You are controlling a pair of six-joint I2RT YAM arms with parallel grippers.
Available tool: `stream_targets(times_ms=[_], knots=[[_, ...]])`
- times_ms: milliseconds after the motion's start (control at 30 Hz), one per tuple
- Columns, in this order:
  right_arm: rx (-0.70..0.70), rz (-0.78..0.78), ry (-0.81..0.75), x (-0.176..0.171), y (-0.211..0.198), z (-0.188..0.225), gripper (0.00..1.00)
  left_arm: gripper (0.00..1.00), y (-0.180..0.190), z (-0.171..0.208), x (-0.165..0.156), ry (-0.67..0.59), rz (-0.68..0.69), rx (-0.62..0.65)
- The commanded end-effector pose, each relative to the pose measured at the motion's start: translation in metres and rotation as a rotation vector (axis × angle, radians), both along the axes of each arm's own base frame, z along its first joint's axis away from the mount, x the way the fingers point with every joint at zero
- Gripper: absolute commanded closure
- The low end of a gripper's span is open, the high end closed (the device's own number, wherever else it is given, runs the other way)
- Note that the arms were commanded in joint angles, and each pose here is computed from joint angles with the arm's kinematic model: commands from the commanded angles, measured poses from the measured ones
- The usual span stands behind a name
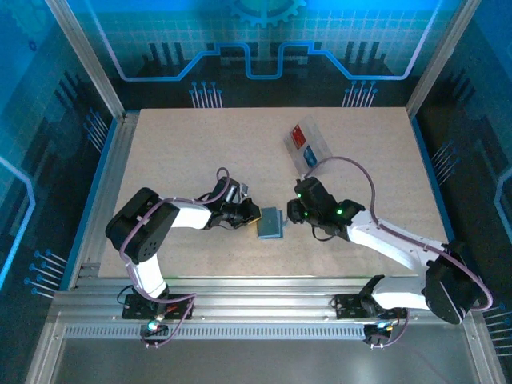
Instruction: Put the credit cards into the card holder
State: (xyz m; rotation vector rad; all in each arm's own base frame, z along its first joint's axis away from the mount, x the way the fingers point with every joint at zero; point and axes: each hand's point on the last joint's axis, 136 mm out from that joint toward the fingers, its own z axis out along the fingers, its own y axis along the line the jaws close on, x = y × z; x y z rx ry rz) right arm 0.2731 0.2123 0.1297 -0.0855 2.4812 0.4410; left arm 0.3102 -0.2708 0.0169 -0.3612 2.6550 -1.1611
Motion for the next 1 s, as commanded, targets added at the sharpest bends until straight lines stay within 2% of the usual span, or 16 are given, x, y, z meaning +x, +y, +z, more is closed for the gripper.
stream_targets(times_ms=[0,167,400,667,967], knots=[[0.079,0.176,0.088,-0.009,0.040,0.002,0.75,0.91,0.025,-0.062,-0.058,0.238,-0.001,0.168],[0.135,0.275,0.222,-0.004,0.078,-0.030,0.70,0.91,0.024,-0.064,-0.060,0.241,-0.002,0.166],[0.051,0.197,0.315,0.003,0.059,-0.079,0.63,0.91,0.027,-0.066,-0.062,0.237,0.001,0.170],[0.010,0.155,0.340,0.000,0.043,-0.097,0.58,0.91,0.026,-0.070,-0.063,0.240,0.002,0.164],[0.059,0.198,0.362,0.000,0.056,-0.100,0.57,0.91,0.027,-0.071,-0.063,0.242,0.007,0.164]])
